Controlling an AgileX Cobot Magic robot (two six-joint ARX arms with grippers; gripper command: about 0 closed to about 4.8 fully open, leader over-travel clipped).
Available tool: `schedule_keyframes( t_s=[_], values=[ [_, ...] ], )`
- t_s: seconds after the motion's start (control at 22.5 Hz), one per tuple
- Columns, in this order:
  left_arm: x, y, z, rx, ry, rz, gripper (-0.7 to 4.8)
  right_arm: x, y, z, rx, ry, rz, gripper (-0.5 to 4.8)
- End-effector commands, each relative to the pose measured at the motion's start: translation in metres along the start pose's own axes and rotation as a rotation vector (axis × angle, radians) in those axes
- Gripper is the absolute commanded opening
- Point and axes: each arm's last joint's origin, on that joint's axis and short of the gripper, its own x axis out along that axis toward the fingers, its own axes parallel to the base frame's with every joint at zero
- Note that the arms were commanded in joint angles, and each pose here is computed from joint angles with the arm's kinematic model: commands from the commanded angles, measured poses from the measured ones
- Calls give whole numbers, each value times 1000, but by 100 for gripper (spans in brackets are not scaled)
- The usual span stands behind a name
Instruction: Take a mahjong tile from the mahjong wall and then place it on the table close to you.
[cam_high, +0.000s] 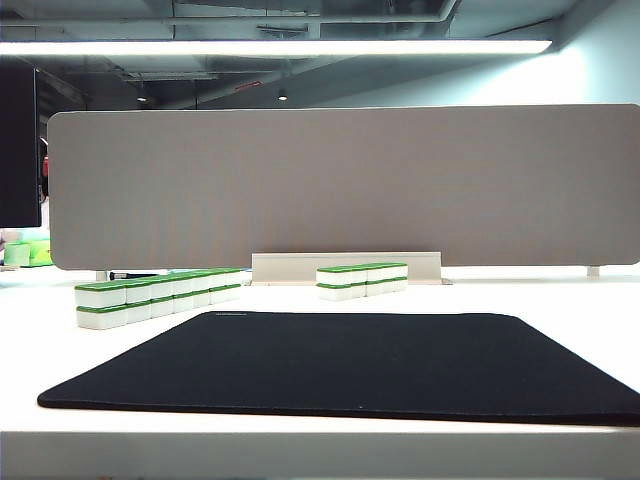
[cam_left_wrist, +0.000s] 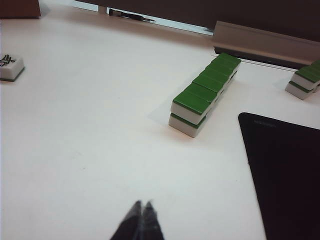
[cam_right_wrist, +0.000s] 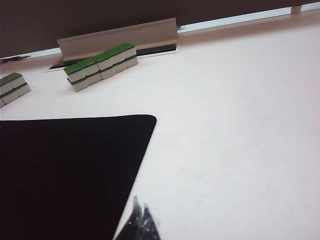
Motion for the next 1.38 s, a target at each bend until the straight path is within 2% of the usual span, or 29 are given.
schedule_keyframes(
  t_s=[0.04, 0.53, 1.2, 1.38],
  values=[
    [-1, -1, 3, -23, -10, -24, -6, -1, 1, 3, -2, -30, 5, -2],
    [-3, -2, 7, -28, -12, -46, -6, -14, 8, 35, -10, -108, 19, -2],
    [-3, -4, 7, -45, 12, -91, -6, -27, 15, 57, -5, -108, 50, -1],
    [-8, -6, 15, -44, 15, -105, -6, -29, 16, 59, 10, -90, 76, -1]
  ],
)
